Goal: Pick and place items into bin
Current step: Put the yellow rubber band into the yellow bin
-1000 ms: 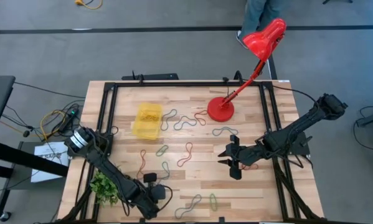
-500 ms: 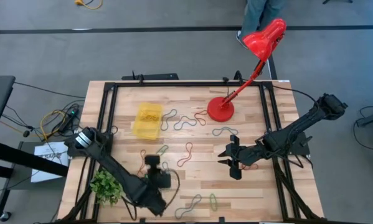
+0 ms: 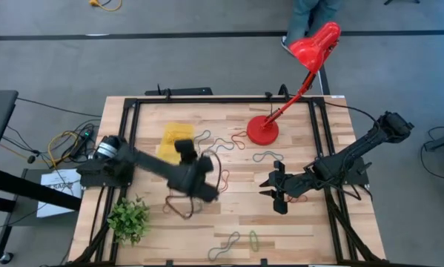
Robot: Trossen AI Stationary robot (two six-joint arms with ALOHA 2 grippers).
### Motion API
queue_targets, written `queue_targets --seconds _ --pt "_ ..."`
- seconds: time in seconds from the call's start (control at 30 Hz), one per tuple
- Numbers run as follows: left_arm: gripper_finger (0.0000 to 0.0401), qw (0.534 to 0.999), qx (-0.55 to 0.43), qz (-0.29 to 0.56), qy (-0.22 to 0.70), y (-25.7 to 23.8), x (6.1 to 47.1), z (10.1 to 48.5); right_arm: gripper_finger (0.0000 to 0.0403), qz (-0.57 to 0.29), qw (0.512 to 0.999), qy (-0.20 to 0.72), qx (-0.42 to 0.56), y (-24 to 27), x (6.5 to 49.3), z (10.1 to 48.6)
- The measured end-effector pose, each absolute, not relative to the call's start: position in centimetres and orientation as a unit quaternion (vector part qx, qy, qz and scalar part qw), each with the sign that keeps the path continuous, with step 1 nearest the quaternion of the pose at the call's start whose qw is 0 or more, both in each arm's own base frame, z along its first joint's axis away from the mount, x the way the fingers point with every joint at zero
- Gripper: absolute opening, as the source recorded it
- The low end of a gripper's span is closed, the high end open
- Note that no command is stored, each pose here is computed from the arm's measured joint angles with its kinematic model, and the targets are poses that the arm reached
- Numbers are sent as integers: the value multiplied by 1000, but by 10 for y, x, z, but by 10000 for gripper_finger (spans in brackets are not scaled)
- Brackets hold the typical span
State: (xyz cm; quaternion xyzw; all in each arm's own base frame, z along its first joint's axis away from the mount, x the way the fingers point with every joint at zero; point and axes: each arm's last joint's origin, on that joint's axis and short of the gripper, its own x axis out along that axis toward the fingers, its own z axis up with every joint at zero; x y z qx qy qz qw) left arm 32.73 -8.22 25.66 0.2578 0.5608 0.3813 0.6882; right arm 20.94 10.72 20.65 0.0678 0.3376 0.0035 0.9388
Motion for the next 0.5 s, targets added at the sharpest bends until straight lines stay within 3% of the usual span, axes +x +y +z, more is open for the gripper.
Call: queue_targets --seconds 0.27,0.5 --pt "0 603 238 456 610 -4 325 230 107 3 938 339 67 107 209 206" --pt "0 516 207 477 681 41 298 195 107 3 939 339 67 107 209 206"
